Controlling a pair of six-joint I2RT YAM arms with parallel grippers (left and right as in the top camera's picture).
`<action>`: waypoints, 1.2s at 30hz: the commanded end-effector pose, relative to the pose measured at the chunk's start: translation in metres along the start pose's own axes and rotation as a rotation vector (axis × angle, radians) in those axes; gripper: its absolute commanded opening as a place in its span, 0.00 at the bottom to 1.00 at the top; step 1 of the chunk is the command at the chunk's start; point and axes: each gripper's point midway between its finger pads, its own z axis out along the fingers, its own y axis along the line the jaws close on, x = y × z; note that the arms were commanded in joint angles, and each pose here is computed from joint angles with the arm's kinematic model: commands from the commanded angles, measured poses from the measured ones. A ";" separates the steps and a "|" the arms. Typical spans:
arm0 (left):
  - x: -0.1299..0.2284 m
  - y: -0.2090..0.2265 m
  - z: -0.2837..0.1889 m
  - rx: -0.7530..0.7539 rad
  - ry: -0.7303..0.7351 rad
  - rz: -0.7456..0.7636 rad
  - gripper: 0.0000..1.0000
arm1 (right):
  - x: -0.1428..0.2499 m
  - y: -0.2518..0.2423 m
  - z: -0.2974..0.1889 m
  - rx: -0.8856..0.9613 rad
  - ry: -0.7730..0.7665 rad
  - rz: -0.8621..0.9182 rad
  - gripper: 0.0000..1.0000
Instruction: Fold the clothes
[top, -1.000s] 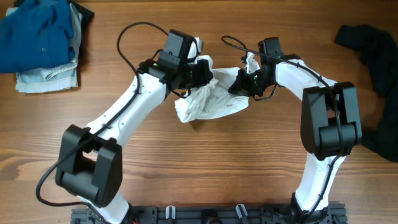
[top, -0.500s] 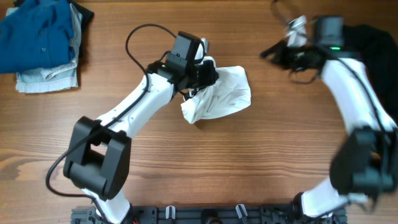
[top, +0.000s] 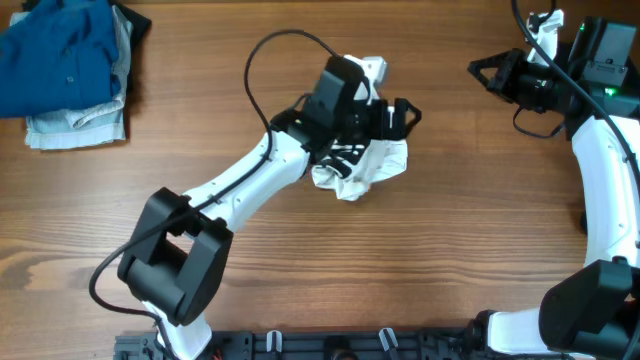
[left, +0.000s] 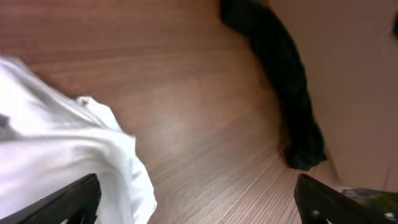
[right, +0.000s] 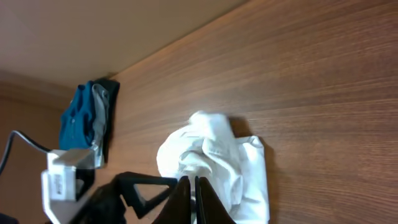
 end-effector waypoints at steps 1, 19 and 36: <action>-0.015 -0.010 -0.007 0.052 -0.014 0.030 1.00 | 0.000 -0.008 0.003 0.023 0.000 -0.011 0.05; -0.062 0.072 -0.220 -0.563 -0.258 -0.190 1.00 | 0.068 0.019 0.069 0.151 0.210 -0.125 0.42; 0.000 0.123 -0.282 -0.993 -0.195 -0.375 1.00 | 0.155 0.061 0.186 0.308 0.337 -0.994 0.55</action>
